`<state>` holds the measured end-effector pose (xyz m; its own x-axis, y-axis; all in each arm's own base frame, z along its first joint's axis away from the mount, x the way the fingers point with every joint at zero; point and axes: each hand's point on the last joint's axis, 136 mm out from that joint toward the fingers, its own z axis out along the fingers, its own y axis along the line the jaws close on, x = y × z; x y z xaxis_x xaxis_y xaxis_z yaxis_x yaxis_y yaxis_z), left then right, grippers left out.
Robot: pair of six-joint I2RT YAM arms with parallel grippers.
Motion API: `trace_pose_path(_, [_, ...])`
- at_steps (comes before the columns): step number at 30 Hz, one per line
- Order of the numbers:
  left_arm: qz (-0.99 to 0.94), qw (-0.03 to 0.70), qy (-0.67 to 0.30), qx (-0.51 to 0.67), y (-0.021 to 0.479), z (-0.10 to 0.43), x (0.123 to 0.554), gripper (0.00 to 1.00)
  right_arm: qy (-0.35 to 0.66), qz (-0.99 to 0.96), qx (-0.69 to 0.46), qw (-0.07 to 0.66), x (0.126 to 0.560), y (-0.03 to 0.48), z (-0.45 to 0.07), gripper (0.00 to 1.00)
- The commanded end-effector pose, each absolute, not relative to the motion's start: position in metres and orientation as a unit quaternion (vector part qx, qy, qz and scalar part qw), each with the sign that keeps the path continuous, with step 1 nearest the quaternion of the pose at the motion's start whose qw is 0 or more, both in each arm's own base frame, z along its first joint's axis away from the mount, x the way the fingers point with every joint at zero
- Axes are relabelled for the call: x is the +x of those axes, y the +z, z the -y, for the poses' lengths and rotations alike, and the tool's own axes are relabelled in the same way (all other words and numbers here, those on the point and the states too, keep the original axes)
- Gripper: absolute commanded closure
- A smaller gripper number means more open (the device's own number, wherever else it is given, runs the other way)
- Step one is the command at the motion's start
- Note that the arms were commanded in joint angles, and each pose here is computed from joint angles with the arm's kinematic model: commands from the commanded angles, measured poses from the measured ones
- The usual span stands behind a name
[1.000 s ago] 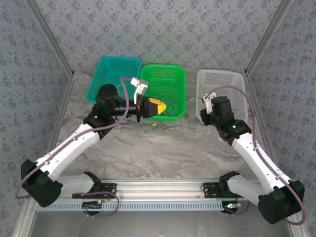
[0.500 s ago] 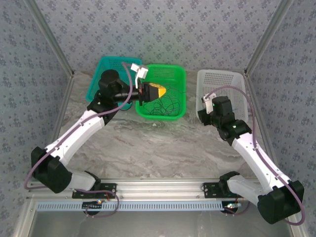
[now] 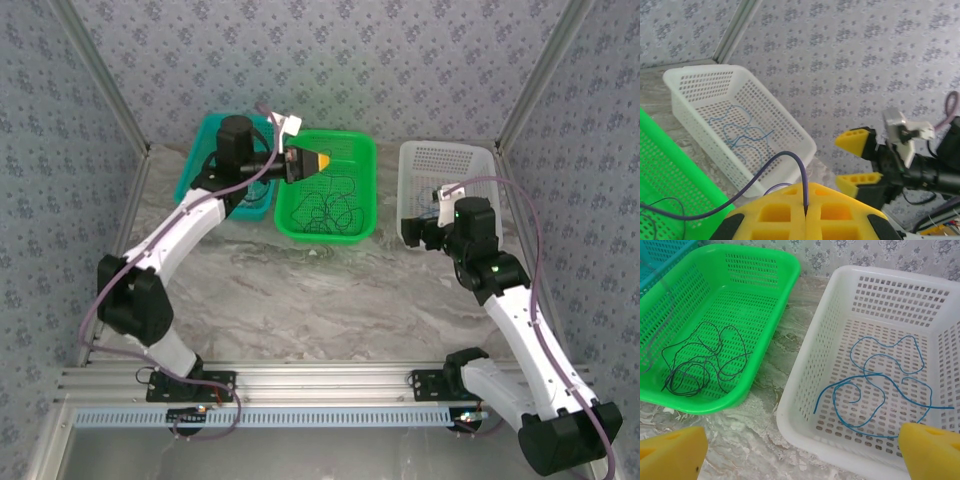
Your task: Untangle the cables
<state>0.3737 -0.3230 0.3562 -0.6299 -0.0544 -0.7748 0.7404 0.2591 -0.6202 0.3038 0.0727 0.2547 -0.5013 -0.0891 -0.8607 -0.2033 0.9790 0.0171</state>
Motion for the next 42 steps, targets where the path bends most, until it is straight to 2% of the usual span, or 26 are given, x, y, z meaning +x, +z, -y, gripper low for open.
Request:
trace_pose_path(1, [-0.695,0.360,-0.564,0.264,0.364,0.328,0.386,0.97,0.070,-0.869,-0.074,0.484,0.296,0.256,-0.072,0.00])
trace_pose_path(11, [-0.726,0.358,-0.535,0.240,0.314,0.332,0.462,0.97,0.067,-0.879,-0.053,0.470,0.284,0.238,-0.064,0.00])
trace_pose_path(12, [-0.734,0.353,-0.530,0.235,0.304,0.333,0.467,0.95,0.068,-0.878,-0.051,0.471,0.283,0.237,-0.064,0.00])
trace_pose_path(14, [-0.751,0.341,-0.519,0.222,0.281,0.334,0.475,0.82,0.072,-0.876,-0.051,0.474,0.283,0.235,-0.065,0.00])
trace_pose_path(16, [-0.763,0.325,-0.514,0.218,0.260,0.336,0.475,0.75,0.071,-0.874,-0.048,0.478,0.283,0.233,-0.064,0.00])
trace_pose_path(19, [-0.786,0.309,-0.487,0.222,0.235,0.336,0.469,0.54,0.064,-0.873,-0.042,0.482,0.284,0.230,-0.060,0.00])
trace_pose_path(24, [-0.802,0.316,-0.451,0.232,0.232,0.329,0.462,0.15,0.056,-0.872,-0.037,0.486,0.287,0.227,-0.056,0.00])
trace_pose_path(25, [-0.804,0.321,-0.442,0.234,0.234,0.325,0.461,0.02,0.051,-0.871,-0.036,0.487,0.287,0.227,-0.054,0.00])
trace_pose_path(29, [-0.825,0.366,-0.365,0.227,0.244,0.301,0.468,0.01,0.034,-0.862,-0.010,0.506,0.300,0.227,-0.041,0.00])
trace_pose_path(33, [-0.848,0.416,-0.280,0.170,0.250,0.246,0.487,0.01,0.041,-0.870,-0.009,0.491,0.320,0.221,-0.038,0.01])
trace_pose_path(38, [-0.862,0.436,-0.230,0.119,0.249,0.186,0.499,0.00,0.022,-0.874,0.010,0.486,0.336,0.213,-0.025,0.02])
trace_pose_path(42, [-0.867,0.444,-0.186,0.123,0.243,0.169,0.489,0.01,0.009,-0.864,0.023,0.503,0.342,0.210,-0.015,0.01])
